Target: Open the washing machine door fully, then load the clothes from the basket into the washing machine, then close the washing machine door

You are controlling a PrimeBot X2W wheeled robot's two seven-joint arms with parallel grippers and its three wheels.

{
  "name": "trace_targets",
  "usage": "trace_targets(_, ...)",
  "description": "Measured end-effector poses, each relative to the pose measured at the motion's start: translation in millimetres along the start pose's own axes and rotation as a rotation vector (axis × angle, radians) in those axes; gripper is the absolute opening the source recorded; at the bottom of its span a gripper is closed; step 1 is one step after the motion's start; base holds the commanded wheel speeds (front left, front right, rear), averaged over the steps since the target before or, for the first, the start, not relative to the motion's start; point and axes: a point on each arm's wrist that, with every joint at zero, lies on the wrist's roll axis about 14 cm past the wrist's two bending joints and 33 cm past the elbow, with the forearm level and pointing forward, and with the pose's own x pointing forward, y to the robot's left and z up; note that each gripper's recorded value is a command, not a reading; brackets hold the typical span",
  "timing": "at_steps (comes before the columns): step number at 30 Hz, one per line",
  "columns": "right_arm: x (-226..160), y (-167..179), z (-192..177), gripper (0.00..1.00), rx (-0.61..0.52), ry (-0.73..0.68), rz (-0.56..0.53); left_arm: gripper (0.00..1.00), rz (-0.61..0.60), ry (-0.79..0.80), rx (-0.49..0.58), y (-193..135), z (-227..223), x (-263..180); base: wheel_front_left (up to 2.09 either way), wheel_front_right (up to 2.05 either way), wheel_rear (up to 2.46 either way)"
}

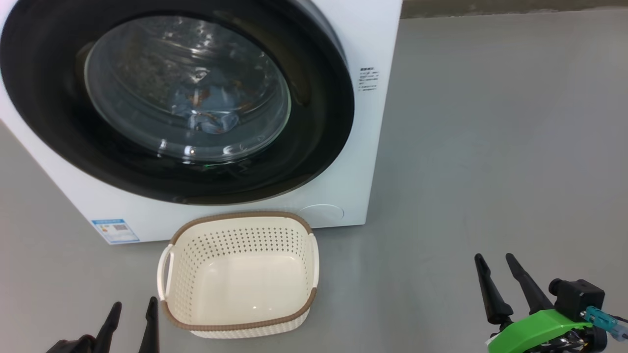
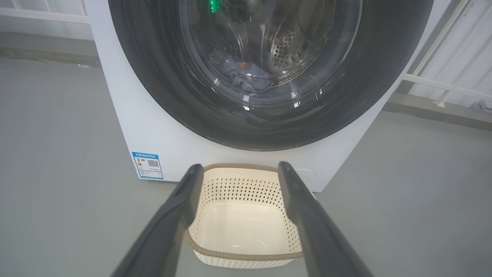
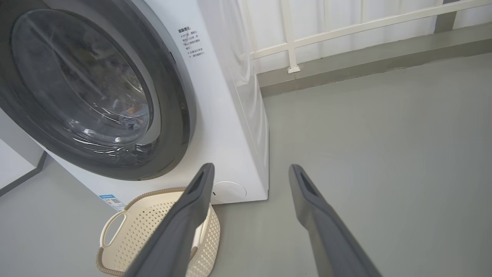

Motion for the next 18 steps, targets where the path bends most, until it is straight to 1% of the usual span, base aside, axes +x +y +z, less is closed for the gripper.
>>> trace_targets(6,-9.3,-15.7,9.7,1.00,-0.005,-0.029,-0.045,1.00,-0.022,0.000,0.006,-6.4,0.4,2.5,0.00,0.00,0.00)
trace_targets(18,-10.2,-16.1,9.8,1.00,-0.004,-0.031,-0.049,1.00,-0.008,-0.005,0.034,-1.0,2.5,3.0,0.00,0.00,0.00)
